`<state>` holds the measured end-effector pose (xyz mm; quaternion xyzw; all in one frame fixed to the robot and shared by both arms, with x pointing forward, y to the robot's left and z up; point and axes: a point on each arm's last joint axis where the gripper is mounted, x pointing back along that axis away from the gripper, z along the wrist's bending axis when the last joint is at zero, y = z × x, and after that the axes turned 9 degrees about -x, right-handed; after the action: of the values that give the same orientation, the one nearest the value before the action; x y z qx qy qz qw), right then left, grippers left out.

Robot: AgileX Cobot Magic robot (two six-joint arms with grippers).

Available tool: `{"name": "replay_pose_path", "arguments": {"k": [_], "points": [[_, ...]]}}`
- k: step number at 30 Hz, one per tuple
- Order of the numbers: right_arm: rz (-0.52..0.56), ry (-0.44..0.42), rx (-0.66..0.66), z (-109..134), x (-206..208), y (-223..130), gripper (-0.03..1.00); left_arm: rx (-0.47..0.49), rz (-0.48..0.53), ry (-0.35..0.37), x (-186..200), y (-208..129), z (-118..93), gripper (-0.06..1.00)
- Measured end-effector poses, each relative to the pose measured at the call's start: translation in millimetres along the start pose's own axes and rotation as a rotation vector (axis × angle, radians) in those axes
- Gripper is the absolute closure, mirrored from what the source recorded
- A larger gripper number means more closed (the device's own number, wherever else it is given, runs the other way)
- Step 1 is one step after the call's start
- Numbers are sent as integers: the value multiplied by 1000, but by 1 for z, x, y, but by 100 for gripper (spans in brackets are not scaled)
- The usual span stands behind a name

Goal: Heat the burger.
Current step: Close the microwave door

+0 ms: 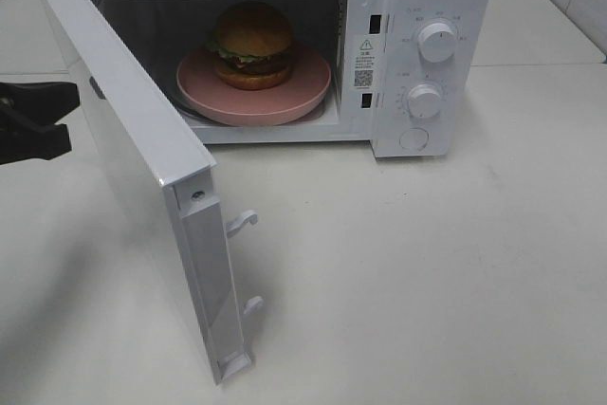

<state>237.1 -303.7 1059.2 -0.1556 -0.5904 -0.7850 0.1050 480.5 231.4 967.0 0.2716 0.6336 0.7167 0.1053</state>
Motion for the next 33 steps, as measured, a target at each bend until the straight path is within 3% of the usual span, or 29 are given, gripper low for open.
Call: {"name": "replay_pose_path", "arguments": {"k": [11,15,22,33], "points": [[0,0,0,0,0,0,21,8,28,-57,-16,-10,-19,94],[0,0,0,0,0,0,21,-21,4,-83,-24,-4,-28,94],[0,0,0,0,0,0,21,5,-20,-84,-37,4,-35,94],[1,0,0,0,0,0,21,14,-36,-146,-67,14,-60,94]]}}
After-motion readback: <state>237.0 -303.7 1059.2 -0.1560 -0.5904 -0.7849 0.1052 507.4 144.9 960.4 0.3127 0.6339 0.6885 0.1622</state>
